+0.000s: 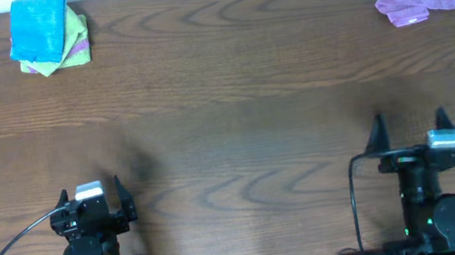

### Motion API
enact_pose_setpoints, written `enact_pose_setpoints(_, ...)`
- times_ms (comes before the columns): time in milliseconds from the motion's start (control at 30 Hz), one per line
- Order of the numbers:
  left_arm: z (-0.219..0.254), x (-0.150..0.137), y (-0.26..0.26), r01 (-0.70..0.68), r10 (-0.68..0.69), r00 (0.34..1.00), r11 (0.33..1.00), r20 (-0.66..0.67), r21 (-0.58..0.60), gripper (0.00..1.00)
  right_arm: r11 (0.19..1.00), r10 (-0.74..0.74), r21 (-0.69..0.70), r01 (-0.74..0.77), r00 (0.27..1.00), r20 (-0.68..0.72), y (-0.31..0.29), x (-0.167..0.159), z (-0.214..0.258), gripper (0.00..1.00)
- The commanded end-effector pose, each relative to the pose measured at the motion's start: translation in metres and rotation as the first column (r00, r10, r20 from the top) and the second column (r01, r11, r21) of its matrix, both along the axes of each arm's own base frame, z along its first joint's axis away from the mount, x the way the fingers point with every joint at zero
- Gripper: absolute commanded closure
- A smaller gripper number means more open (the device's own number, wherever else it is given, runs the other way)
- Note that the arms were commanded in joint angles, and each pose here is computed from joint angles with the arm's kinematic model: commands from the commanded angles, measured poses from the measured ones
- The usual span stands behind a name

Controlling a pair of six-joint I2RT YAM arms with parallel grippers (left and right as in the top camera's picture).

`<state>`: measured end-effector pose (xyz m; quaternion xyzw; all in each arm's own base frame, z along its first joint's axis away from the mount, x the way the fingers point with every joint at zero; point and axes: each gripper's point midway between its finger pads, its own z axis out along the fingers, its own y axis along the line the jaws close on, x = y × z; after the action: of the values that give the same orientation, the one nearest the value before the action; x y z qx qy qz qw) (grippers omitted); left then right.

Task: Fold the cloth
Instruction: 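Reach the right gripper forward to the crumpled purple cloth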

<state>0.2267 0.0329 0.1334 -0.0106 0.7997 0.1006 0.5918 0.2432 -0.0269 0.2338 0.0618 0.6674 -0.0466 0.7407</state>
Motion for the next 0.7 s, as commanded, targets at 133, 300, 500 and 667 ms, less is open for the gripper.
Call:
enact_pose_setpoints(133,-0.012,-0.001,-0.004,0.027,-0.027,0.999,1.0,-0.034,0.005,0.05,0.98,-0.18,0.059,0.19,0.973,-0.142,-0.048,0.045,-0.033,0.01)
enact_pose_setpoints(300,-0.012,-0.001,-0.004,0.027,-0.027,0.999,1.0,-0.034,0.005,0.05,0.985,-0.13,0.078,0.155,0.958,-0.256,-0.07,0.111,-0.035,0.01)
enact_pose_setpoints(500,-0.012,-0.001,-0.004,0.027,-0.027,0.999,1.0,-0.034,0.005,0.05,0.986,-0.108,0.083,0.146,0.929,-0.353,-0.1,0.205,-0.032,0.01)
enact_pose_setpoints(667,-0.012,-0.001,-0.004,0.027,-0.027,0.999,1.0,-0.034,0.005,0.05,0.983,-0.133,0.06,0.175,0.895,-0.425,-0.136,0.268,-0.034,0.01)
